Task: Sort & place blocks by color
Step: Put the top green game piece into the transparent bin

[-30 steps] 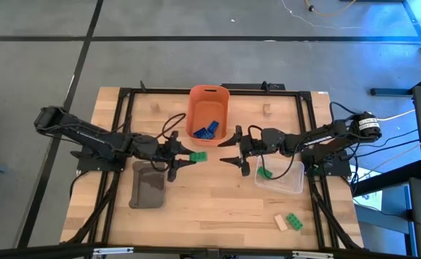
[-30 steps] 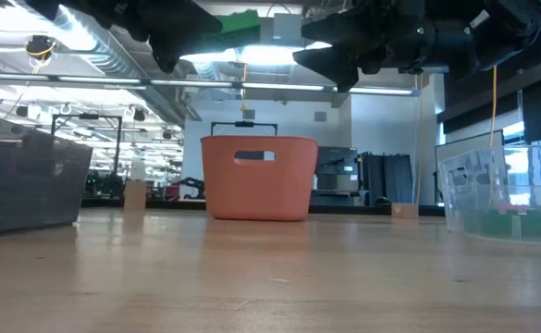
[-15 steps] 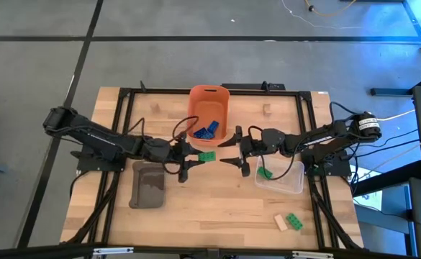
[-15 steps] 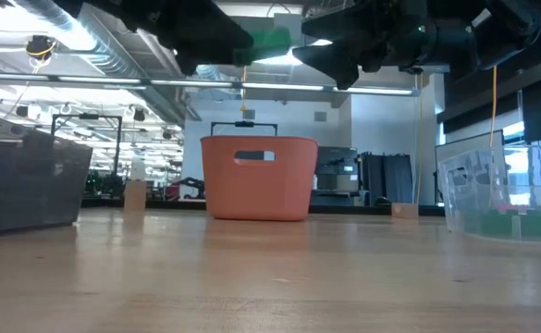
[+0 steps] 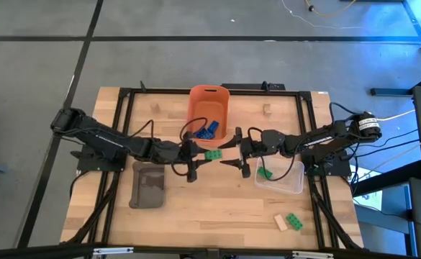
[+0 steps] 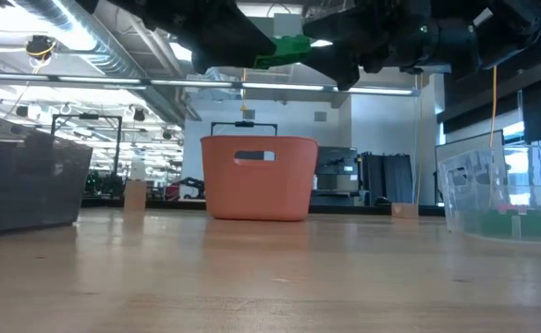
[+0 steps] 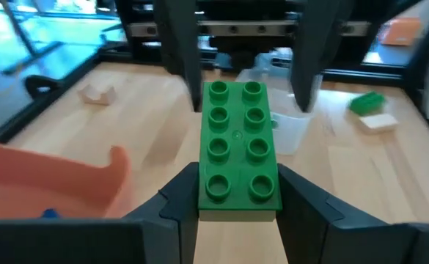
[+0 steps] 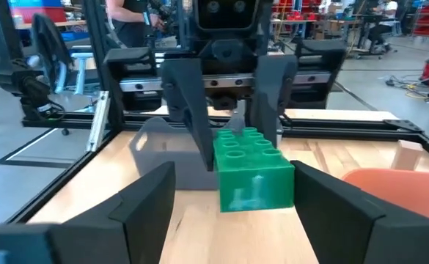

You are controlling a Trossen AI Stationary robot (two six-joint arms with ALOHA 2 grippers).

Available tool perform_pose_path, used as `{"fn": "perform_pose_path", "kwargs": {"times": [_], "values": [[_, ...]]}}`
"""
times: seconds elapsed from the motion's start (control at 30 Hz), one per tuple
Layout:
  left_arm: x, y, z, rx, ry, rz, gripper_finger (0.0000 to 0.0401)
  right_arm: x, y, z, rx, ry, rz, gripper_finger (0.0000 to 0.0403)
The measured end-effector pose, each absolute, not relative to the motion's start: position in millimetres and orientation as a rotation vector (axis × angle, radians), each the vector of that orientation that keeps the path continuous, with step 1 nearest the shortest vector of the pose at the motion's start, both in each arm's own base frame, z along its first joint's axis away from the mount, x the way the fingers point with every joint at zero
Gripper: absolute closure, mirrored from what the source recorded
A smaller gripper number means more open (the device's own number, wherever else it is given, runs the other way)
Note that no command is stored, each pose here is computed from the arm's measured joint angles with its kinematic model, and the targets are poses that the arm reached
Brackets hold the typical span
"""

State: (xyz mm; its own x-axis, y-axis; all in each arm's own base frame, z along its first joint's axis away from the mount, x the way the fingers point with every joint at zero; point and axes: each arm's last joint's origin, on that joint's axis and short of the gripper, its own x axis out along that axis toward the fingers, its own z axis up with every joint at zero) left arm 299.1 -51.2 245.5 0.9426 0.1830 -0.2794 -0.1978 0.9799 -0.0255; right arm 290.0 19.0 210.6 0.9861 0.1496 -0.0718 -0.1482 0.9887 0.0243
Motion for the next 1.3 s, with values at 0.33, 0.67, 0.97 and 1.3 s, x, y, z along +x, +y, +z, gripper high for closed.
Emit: {"fn": "perform_pose_path", "kwargs": {"times": [0.33, 0.67, 0.97, 1.3], "values": [[299.4, -50.8, 247.1, -0.057, 0.262, 0.21, 0.0271, 290.0, 18.9, 210.5, 0.018, 0.074, 0.149, 0.0139], [300.6, -52.7, 250.3, -0.078, 0.233, 0.145, 0.0271, 290.0, 19.1, 210.6, 0.019, 0.073, 0.155, 0.0139], [309.2, -46.8, 240.7, -0.086, 0.239, 0.151, 0.0271, 290.0, 19.1, 211.0, 0.019, 0.069, 0.154, 0.0139], [310.1, -44.0, 242.1, -0.092, 0.224, 0.152, 0.0271, 290.0, 18.8, 210.5, 0.024, 0.074, 0.149, 0.0197]]}}
